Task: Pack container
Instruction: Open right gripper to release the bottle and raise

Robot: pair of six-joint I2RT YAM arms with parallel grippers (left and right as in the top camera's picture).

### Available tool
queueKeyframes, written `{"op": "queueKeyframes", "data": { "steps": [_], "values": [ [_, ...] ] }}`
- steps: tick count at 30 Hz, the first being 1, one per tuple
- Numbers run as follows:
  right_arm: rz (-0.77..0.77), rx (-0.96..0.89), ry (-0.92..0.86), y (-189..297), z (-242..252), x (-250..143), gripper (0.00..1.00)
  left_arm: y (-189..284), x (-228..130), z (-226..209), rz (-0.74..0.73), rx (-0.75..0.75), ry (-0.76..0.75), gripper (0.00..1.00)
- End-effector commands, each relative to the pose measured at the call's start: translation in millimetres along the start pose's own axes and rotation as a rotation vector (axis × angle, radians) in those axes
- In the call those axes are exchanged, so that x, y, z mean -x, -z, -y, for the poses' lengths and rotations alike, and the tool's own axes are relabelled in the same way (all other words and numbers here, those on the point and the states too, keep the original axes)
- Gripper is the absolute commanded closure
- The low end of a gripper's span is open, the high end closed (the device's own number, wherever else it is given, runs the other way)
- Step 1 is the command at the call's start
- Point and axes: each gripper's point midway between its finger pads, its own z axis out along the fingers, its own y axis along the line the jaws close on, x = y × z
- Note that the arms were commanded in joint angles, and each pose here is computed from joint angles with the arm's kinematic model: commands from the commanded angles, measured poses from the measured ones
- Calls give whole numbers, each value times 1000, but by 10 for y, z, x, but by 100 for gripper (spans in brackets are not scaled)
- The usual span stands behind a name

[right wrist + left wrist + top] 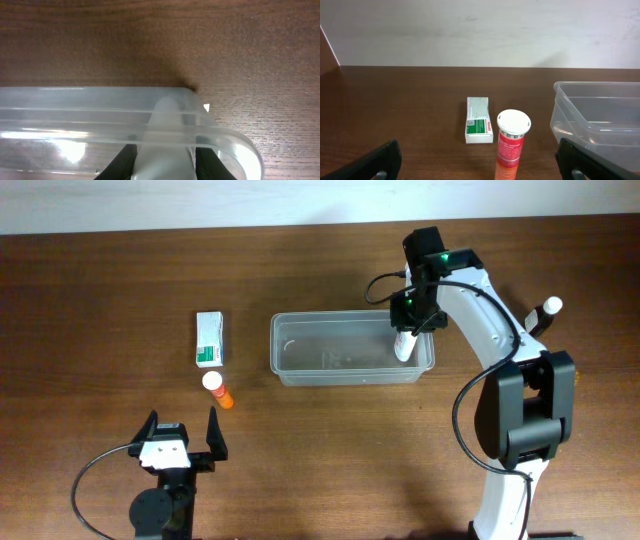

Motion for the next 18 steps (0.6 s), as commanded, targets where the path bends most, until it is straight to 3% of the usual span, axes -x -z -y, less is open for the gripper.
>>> {"op": "queueKeyframes", "data": {
  "steps": [1,12,18],
  "values": [
    [27,15,1,95,-60,17,84,-2,-12,5,3,-5,-15,1],
    [56,22,3,168,-79,87,82,-2,-12,5,3,-5,-15,1],
    [41,18,2,173,-70,50,73,-2,-12,5,3,-5,-15,1]
  ]
}}
